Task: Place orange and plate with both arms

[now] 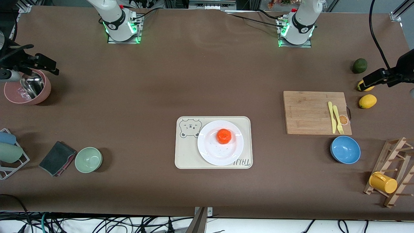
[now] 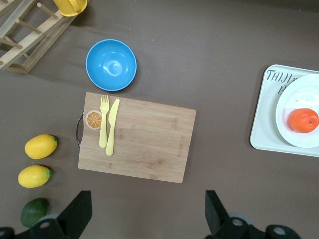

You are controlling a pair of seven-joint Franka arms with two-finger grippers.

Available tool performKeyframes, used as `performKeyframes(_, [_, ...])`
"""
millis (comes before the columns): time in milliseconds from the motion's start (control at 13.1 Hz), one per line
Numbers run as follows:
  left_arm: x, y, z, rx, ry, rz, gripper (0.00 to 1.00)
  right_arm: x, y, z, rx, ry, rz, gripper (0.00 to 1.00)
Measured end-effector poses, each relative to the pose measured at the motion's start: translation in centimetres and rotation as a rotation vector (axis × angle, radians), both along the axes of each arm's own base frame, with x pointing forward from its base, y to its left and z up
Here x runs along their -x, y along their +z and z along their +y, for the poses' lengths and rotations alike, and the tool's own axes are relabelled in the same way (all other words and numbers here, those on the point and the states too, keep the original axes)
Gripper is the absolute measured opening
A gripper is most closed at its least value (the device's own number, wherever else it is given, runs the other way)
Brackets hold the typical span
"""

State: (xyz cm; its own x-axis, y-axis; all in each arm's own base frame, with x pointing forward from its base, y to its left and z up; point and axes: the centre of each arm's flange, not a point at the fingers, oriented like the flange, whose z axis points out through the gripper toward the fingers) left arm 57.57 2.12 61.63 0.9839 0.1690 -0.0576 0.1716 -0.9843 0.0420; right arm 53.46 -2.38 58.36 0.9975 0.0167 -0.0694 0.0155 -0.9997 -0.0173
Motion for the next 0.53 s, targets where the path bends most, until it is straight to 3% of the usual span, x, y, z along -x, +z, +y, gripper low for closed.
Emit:
performKeyframes(304, [-0.1, -0.1, -1.5, 0.001, -0.028, -0.003, 1.0, -0.6, -0.3, 0.0, 0.001, -0.003, 0.002, 1.0])
performKeyframes(533, [-0.3, 0.6, -4.6, 0.0, -0.079, -0.054, 1.0, -1.0, -0.1, 0.2, 0.002, 0.002, -0.003, 1.0])
